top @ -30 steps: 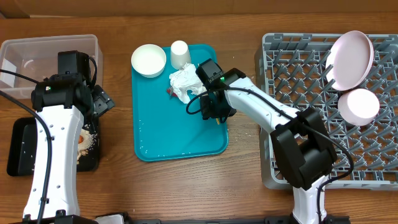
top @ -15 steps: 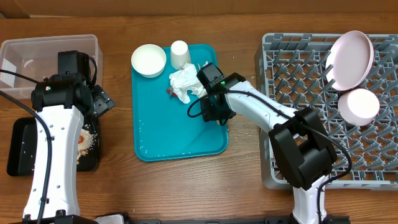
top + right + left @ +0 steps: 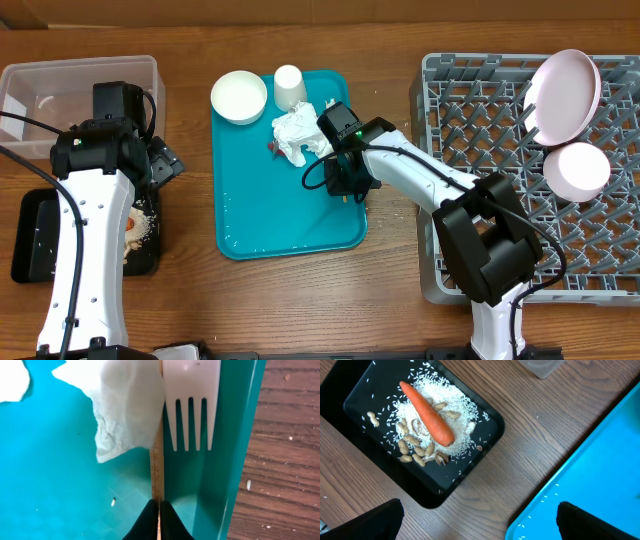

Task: Sort waste into correct bins and load items into the dishwasher rack
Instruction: 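Lower the right gripper onto the wooden stick beside the white fork, then close the right gripper around the wooden stick on the tray, then lift the wooden stick and carry it right to the dish rack, then lower the stick into the rack's left edge and open the right gripper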

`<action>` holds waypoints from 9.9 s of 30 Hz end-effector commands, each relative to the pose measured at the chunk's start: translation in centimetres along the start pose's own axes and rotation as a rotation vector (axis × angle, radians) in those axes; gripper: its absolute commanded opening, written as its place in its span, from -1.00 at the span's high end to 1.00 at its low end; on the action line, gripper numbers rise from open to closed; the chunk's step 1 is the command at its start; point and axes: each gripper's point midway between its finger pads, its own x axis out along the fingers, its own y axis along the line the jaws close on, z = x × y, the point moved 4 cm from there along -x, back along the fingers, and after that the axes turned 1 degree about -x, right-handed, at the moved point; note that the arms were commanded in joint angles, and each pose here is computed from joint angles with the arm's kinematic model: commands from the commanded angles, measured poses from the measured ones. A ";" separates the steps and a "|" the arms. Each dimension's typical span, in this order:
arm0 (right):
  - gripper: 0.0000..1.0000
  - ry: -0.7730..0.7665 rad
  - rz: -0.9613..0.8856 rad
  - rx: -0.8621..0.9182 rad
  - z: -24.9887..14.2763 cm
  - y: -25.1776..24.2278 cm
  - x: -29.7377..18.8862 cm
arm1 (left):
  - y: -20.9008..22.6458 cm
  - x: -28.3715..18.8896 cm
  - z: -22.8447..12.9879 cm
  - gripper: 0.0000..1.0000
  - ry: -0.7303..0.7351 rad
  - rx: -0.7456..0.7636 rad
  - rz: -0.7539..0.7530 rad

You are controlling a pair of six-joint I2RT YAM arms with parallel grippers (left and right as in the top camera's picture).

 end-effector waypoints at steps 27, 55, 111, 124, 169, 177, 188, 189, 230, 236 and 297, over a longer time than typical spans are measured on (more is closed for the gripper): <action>0.58 -0.025 -0.175 0.005 -1.5 0.0 0.4 | -0.1 -0.3 0.3 -1.00 -0.011 0.006 -0.009; 0.92 -0.030 -0.216 -0.027 -2.1 1.6 -1.0 | 0.0 -0.3 0.3 -0.99 -0.011 0.006 -0.009; 0.28 -0.160 -0.120 0.042 2.7 1.0 -1.3 | -0.1 -0.3 0.3 -1.00 -0.011 0.006 -0.009; 0.27 -0.118 -0.141 0.027 2.1 1.0 0.6 | 0.0 -0.3 0.3 -1.00 -0.011 0.006 -0.009; 0.92 -0.089 0.158 0.050 1.3 -1.0 -11.6 | -0.1 -0.3 0.3 -1.00 -0.011 0.006 -0.009; 0.92 -0.183 0.158 0.103 2.4 -5.5 -15.2 | 0.0 -0.3 0.3 -1.00 -0.011 0.006 -0.009; 0.92 -0.248 -0.068 0.243 3.9 -16.2 -16.0 | -0.1 -0.3 0.3 -1.00 -0.011 0.006 -0.009; 0.92 -0.248 -0.066 0.245 3.9 -16.9 -16.0 | -0.1 -0.3 0.3 -1.00 -0.011 0.006 -0.009; -0.29 -0.129 0.321 0.215 3.3 -13.2 -14.9 | -0.1 -0.3 0.3 -1.00 -0.011 0.006 -0.009; -0.48 -0.073 0.476 0.097 2.3 -7.0 -15.3 | -0.1 -0.3 0.3 -1.00 -0.011 0.006 -0.009; -1.00 -0.373 0.310 0.431 8.0 -17.7 -19.2 | -8.3 -2.7 -2.1 -1.00 0.228 -0.003 -0.586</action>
